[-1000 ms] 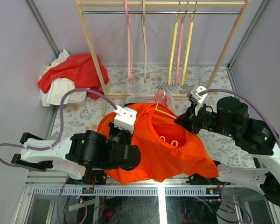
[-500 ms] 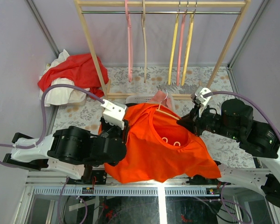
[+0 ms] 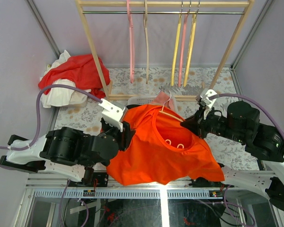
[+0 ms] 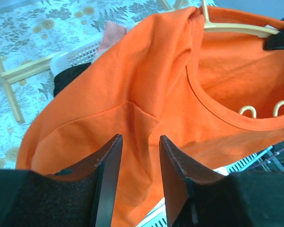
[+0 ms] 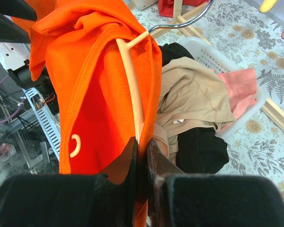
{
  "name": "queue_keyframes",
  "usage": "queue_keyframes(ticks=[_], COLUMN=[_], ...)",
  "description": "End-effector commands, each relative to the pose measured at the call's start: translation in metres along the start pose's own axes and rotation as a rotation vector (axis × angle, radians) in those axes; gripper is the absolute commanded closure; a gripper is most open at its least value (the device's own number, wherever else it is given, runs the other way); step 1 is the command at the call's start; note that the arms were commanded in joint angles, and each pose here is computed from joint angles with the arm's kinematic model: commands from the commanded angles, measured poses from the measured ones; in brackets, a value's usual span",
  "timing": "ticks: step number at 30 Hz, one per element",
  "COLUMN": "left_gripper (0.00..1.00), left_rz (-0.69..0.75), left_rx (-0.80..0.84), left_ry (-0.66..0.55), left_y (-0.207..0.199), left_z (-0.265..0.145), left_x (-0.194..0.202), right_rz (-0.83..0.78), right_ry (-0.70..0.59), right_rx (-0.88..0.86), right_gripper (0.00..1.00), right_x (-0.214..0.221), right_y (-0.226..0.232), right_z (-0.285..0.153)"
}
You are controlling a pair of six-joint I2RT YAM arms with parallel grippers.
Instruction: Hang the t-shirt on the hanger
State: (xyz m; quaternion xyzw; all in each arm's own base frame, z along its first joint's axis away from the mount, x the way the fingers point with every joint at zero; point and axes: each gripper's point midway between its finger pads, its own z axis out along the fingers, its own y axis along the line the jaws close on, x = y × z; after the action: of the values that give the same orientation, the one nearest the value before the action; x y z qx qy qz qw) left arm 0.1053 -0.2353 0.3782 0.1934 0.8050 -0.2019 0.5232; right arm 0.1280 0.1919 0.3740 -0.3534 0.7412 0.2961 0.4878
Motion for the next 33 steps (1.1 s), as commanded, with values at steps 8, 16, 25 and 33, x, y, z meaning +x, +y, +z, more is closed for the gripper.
queue_keyframes(ticks=[8,16,25,33], left_gripper=[0.73,1.0,1.0,1.0], left_rz=[0.065,0.057,0.026,0.03], left_rx=[0.155,0.059,0.051,0.001], left_ry=[0.0,-0.038,-0.186,-0.272], left_y=[-0.046,-0.026,-0.012,0.008], left_z=[-0.02,-0.011,-0.035,-0.052], left_x=[0.015,0.002,-0.074,-0.119], right_rz=[0.01,0.012,0.002,-0.024], right_ry=[-0.114,-0.119,-0.112,-0.168], right_rx=[-0.011,-0.02,-0.035,-0.061], right_gripper=[1.0,1.0,1.0,1.0], right_x=[-0.028,-0.027,-0.023,-0.032], right_y=[0.003,0.005,0.007,0.013], right_z=[-0.007,-0.009,-0.012,-0.032])
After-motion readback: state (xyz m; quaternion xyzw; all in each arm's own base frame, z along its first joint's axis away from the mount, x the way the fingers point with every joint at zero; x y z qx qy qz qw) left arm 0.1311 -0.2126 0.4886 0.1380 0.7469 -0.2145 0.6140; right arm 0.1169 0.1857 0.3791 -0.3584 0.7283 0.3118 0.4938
